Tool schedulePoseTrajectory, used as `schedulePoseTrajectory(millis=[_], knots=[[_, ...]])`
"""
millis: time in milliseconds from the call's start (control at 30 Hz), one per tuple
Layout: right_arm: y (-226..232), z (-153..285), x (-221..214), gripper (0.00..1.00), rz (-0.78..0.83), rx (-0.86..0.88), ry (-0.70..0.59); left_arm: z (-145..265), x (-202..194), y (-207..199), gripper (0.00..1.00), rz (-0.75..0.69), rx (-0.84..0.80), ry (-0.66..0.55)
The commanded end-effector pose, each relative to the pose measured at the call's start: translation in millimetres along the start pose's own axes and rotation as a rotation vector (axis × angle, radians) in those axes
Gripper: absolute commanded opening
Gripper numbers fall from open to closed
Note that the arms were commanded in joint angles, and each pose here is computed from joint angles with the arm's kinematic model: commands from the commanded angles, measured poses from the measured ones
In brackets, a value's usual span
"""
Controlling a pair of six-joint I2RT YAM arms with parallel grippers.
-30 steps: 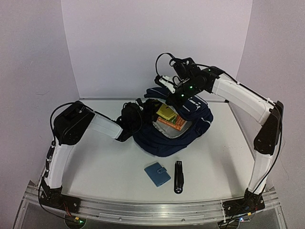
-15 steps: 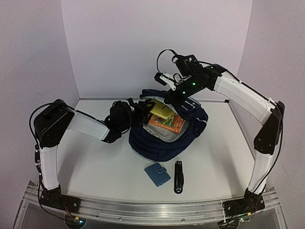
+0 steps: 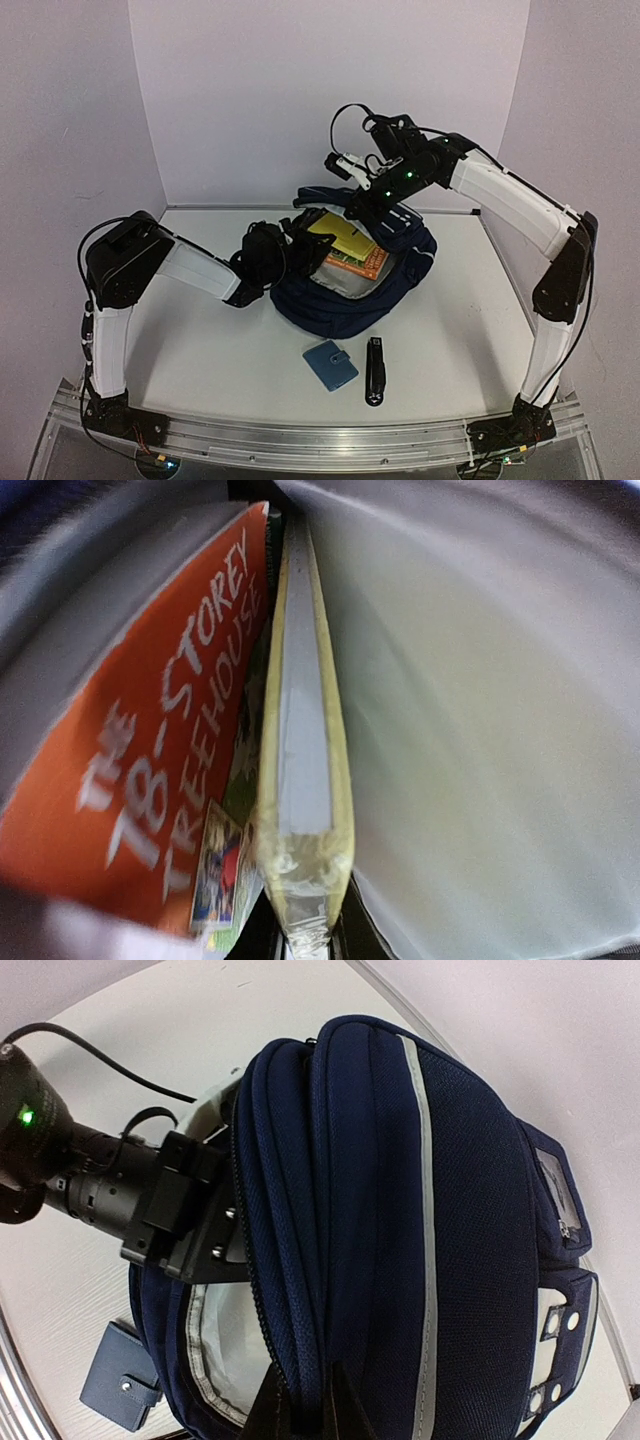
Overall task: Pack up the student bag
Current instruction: Place the book in the student bag, then zip the student bag at the center of the board.
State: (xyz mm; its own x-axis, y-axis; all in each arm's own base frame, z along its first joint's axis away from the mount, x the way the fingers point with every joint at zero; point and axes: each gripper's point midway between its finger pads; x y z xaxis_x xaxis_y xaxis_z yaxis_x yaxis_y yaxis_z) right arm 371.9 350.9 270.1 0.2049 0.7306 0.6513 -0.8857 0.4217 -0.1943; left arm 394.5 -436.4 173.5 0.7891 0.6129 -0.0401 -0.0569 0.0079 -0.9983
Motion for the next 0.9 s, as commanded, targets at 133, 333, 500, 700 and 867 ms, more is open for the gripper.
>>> schedulePoseTrajectory(millis=[133,333,500,700,867], knots=[[39.7,34.1,53.3,0.00,0.112,0.146,-0.219,-32.5,2.6,-74.9,0.01,-0.082,-0.203,0.018],[33.7,19.2,30.8,0.00,0.099,0.119,-0.149,-9.4,0.1,-69.3,0.39,-0.147,-0.137,0.029],[19.9,10.8,19.2,0.00,0.049,0.112,-0.124,29.0,-16.0,-54.9,0.58,-0.217,-0.023,0.042],[15.9,1.5,7.1,0.00,0.002,0.144,-0.108,79.8,-34.2,-29.5,0.67,-0.245,0.070,0.045],[37.1,-28.9,-26.7,0.00,-0.035,0.240,-0.025,130.5,-14.2,-25.0,0.87,-0.322,0.161,-0.074]])
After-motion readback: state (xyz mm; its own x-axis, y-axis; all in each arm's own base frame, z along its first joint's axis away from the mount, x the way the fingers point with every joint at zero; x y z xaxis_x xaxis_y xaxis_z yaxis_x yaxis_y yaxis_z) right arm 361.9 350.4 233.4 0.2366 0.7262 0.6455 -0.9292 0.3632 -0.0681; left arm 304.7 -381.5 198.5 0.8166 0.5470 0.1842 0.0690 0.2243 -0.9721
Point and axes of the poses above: each gripper's point midway between its finger pads, its own z axis back along the fingers, its own y axis along the line the jaws close on, x = y × z, and after that the axes turned 6 degrees about z, right-handed
